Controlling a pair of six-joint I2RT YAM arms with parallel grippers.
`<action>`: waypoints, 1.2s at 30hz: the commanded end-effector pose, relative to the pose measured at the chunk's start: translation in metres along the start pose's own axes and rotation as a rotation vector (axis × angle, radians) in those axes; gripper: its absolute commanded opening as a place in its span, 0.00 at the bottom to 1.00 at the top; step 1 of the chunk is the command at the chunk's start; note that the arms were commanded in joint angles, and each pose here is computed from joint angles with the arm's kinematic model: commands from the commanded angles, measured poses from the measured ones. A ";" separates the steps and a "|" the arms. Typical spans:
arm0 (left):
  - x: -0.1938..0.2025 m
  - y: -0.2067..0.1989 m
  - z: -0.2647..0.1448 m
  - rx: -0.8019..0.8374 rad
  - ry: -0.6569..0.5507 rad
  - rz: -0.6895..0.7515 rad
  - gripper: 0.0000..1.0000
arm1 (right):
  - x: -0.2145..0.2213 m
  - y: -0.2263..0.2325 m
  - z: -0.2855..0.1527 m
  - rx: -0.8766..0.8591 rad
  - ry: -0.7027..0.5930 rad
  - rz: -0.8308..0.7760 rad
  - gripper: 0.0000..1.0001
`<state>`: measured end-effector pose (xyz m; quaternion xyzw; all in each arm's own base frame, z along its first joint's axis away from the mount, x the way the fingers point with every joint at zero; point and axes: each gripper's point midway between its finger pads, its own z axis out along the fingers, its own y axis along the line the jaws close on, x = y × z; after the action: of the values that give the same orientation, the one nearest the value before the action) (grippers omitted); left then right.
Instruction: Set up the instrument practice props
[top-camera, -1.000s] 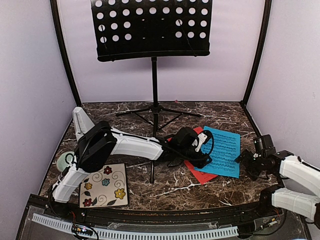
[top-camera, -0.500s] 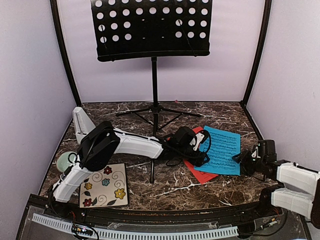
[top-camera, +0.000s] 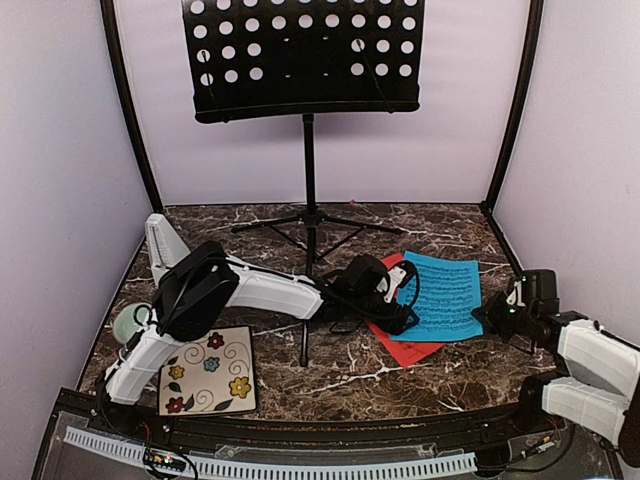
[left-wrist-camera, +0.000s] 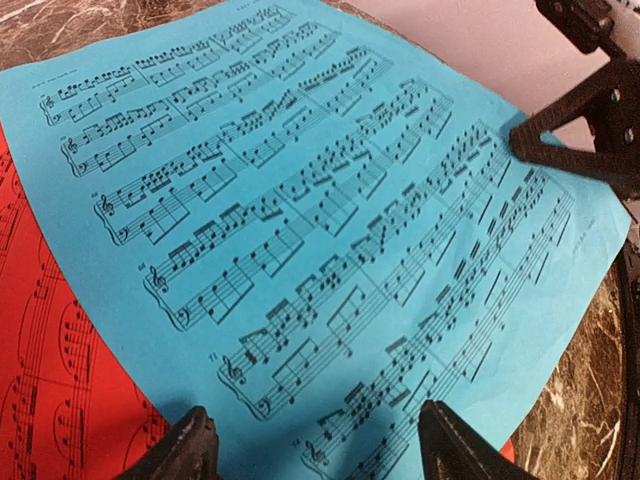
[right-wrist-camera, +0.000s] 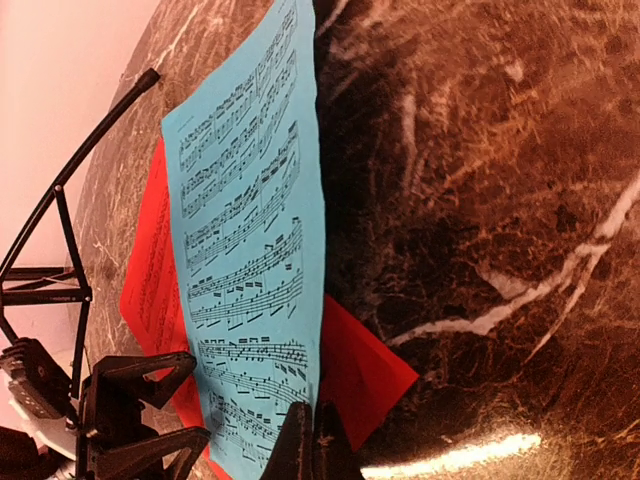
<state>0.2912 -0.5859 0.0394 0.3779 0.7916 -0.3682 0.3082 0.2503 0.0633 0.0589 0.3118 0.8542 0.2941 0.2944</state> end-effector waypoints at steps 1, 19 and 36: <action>-0.052 -0.025 -0.044 0.039 -0.110 0.071 0.74 | -0.026 0.032 -0.017 -0.010 -0.041 -0.180 0.00; -0.127 -0.073 -0.240 -0.015 -0.411 0.284 0.88 | 0.018 0.171 -0.131 -0.438 0.294 -0.684 0.00; -0.099 -0.116 -0.292 0.153 -0.336 0.513 0.86 | 0.078 0.193 -0.199 -0.531 0.540 -0.762 0.00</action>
<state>0.2051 -0.4438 0.3166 0.4852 0.6000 -0.3866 0.5051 0.1519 0.1710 0.2852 -0.1702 0.8576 0.4230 0.2378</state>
